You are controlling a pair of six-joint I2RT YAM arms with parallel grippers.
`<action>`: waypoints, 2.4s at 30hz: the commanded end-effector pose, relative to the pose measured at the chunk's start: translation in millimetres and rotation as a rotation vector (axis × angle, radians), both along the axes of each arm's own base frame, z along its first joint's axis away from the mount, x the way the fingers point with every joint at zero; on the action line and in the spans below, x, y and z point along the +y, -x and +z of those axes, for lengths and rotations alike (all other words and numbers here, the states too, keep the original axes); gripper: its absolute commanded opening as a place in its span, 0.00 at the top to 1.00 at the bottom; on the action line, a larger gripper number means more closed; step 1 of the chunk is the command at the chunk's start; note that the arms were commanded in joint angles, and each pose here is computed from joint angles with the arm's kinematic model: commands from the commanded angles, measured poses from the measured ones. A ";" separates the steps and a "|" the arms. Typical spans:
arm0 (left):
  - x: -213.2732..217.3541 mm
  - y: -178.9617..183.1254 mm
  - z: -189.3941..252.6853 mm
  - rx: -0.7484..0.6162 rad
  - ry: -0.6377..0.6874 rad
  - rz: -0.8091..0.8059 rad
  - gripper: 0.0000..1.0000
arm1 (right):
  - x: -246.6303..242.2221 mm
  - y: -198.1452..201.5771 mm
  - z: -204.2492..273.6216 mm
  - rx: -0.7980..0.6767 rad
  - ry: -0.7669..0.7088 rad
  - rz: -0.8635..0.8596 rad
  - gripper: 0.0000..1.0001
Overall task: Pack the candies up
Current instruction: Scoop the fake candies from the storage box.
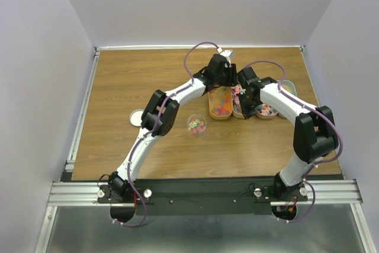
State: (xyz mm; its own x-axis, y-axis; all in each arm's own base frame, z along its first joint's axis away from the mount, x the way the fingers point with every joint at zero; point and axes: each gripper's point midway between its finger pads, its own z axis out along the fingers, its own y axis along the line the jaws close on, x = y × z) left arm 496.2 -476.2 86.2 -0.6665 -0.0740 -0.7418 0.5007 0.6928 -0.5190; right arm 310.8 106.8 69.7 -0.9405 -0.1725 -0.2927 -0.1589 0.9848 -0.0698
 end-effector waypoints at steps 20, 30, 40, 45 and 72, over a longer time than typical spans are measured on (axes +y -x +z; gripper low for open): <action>-20.2 38.5 -25.3 0.087 -0.001 -0.089 0.50 | 11.5 -50.1 -39.8 -0.250 -0.062 -0.074 0.99; -17.1 39.2 -7.9 0.090 0.025 -0.070 0.50 | 9.9 -44.8 -34.7 -0.341 -0.106 -0.074 0.99; -5.9 18.5 78.3 -0.003 0.141 -0.019 0.43 | 12.9 -43.4 -5.2 -0.440 -0.149 -0.009 0.99; 6.3 9.6 115.4 -0.045 0.181 0.013 0.39 | 11.9 -41.6 8.6 -0.477 -0.163 -0.011 0.99; 199.0 22.4 184.4 -0.231 0.012 0.303 0.27 | 50.6 22.3 55.5 -0.382 -0.263 0.288 0.99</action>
State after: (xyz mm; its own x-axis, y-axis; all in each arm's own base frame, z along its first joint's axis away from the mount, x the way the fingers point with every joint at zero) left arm 478.3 -321.0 258.2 -0.5158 -0.2764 -0.8109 0.4236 0.7404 -0.5218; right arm 305.7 136.7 106.0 -0.6877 -0.1997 -0.6980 -0.3305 0.9421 0.0561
